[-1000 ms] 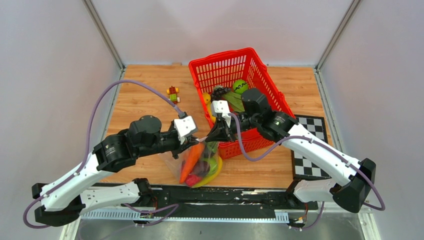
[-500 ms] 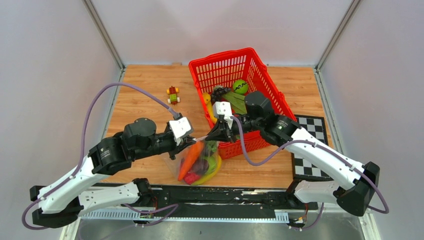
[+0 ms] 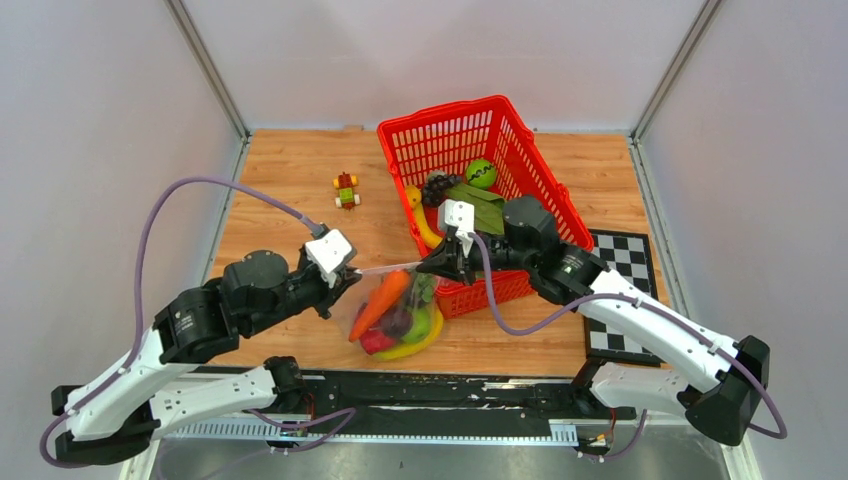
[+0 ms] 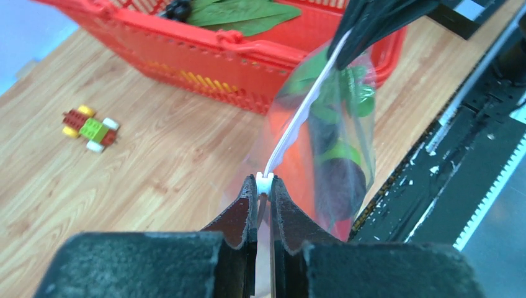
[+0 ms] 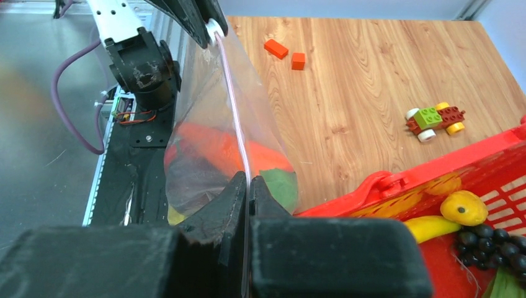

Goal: Place the food in the zip-top bag and seal the zipper
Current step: Zip the zipper food storage bag at the center of the board.

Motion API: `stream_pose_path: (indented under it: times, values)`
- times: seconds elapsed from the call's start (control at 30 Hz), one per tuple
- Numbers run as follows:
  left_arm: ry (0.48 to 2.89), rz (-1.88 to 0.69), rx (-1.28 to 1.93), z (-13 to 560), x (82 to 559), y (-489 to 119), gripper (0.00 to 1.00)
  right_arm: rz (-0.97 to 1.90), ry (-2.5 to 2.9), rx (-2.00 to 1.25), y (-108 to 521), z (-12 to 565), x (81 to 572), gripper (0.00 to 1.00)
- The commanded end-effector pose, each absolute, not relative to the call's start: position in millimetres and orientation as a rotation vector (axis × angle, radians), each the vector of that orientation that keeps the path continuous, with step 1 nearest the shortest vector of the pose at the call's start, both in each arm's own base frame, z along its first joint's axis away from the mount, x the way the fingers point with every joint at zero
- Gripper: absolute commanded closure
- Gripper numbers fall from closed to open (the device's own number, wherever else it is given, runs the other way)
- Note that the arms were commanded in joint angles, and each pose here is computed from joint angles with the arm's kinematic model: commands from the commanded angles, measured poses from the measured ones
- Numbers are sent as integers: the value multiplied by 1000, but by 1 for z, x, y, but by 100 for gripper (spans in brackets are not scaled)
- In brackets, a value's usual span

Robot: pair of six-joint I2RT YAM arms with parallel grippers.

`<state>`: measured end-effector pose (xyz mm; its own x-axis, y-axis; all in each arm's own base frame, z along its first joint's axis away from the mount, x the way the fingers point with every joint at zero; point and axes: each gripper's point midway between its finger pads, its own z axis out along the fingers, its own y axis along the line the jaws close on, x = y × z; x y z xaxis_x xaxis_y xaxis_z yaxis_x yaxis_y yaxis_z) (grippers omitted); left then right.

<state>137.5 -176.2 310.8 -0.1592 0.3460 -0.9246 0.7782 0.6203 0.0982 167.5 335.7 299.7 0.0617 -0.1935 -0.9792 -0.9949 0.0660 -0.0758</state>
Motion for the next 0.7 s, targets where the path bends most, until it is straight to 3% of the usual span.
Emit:
stream_pose_path:
  times: [0.0,0.67]
  values:
    - [1793,-353,713,316,152,-137,98,925,1310,-1197,326,326,185,100]
    - [1885,-76,467,311,161,-67,97,934,1326,-1126,328,333,192,100]
